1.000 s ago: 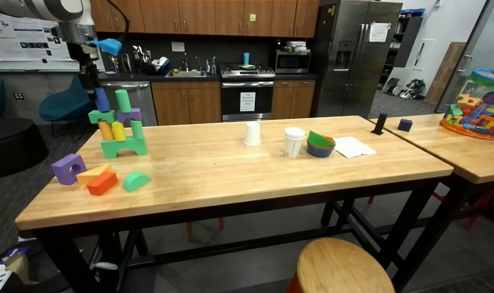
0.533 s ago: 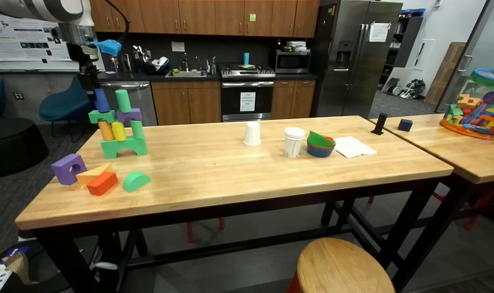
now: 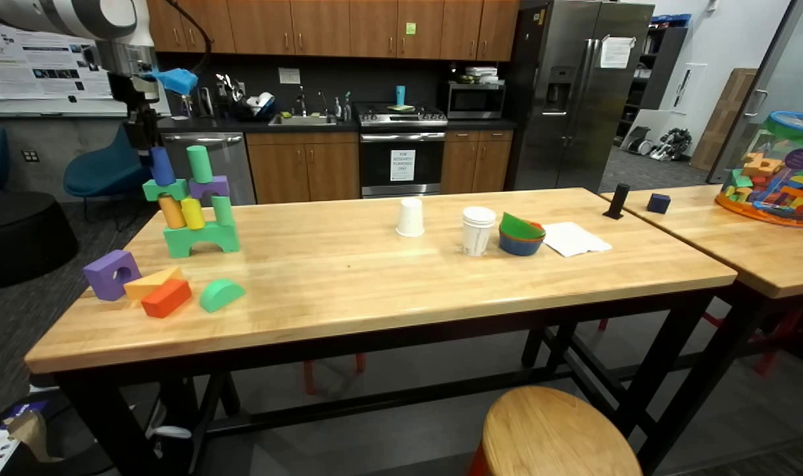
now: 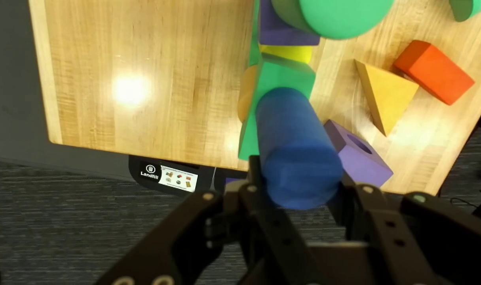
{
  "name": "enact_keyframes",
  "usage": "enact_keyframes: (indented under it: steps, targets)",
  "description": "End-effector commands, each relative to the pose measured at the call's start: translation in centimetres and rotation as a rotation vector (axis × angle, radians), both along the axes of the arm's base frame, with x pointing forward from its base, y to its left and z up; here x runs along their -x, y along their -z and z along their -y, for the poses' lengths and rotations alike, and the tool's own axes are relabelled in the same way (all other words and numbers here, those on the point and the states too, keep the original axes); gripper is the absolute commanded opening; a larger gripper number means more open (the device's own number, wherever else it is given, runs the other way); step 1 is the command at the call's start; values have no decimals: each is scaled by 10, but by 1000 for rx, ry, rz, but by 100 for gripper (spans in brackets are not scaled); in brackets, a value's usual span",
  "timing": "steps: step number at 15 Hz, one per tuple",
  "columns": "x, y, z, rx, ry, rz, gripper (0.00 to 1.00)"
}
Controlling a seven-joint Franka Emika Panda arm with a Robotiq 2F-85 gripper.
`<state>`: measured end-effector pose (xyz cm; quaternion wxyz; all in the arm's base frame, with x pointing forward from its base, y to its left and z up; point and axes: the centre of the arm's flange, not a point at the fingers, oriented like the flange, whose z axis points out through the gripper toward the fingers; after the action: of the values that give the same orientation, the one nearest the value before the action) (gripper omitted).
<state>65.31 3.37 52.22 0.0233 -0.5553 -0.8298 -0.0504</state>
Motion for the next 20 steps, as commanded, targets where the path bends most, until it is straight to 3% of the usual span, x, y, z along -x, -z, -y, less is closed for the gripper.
enact_keyframes:
  steps: [1,2,3,20]
  targets:
    - [-3,-6,-2,-23,9,-1,14]
    - [0,0,0,-3,1,0,14]
    - [0,0,0,-3,0,-1,39]
    - [0,1,0,-3,0,-1,39]
